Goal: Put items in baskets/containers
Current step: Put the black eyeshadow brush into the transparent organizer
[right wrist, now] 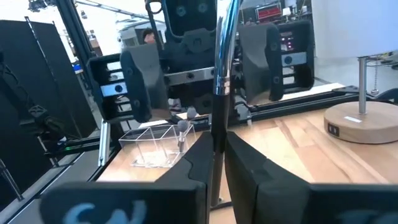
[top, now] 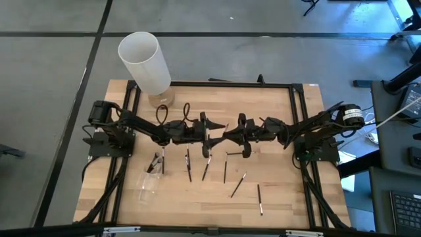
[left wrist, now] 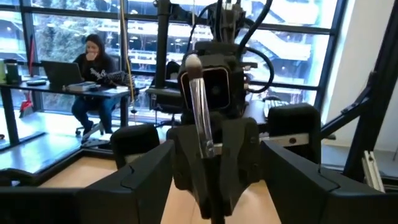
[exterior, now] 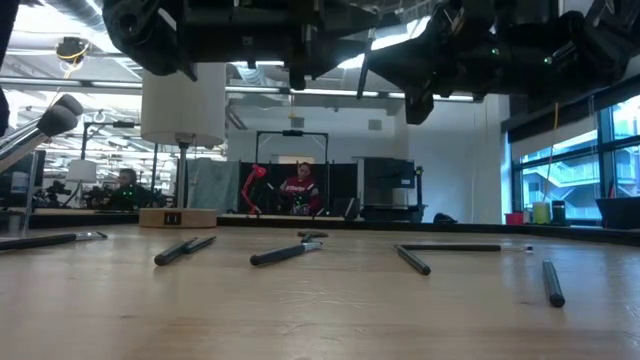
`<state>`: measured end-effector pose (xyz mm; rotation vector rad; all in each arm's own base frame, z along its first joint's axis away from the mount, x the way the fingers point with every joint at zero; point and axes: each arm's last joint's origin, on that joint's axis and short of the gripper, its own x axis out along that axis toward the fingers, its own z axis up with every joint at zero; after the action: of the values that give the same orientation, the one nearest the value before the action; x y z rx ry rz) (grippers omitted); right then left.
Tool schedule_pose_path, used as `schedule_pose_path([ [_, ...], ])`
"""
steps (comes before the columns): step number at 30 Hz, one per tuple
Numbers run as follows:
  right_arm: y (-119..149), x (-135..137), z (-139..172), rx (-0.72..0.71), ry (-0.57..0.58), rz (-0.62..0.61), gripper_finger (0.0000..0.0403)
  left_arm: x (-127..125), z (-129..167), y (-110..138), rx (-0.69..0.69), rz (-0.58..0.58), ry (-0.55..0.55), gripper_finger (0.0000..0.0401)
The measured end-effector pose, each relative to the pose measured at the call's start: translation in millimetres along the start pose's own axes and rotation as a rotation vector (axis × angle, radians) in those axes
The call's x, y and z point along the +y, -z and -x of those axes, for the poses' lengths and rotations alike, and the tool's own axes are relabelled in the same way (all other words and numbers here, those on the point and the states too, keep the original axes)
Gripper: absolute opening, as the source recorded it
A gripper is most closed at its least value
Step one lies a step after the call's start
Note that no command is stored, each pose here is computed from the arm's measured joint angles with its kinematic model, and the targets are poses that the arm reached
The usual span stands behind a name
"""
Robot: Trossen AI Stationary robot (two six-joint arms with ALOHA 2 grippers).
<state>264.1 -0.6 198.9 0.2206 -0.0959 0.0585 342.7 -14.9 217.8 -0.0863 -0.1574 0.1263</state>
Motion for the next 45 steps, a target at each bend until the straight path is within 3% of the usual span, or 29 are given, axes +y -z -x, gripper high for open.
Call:
schedule_pose_path([
  [10,6,-1,0,0.058,0.012,0.053,0.0036,10,-2,0,0.005,0.093,-0.006,0.0171],
  [17,7,-2,0,0.069,0.015,0.090,0.0036,18,-2,8,0.095,0.180,0.002,0.0122],
  [34,11,-9,1,0.129,-0.002,0.137,0.0037,16,-11,-2,0.092,0.096,-0.009,0.0036],
  [45,13,-10,2,0.156,0.021,0.089,0.0043,15,-19,-7,0.190,0.068,-0.021,0.0034],
])
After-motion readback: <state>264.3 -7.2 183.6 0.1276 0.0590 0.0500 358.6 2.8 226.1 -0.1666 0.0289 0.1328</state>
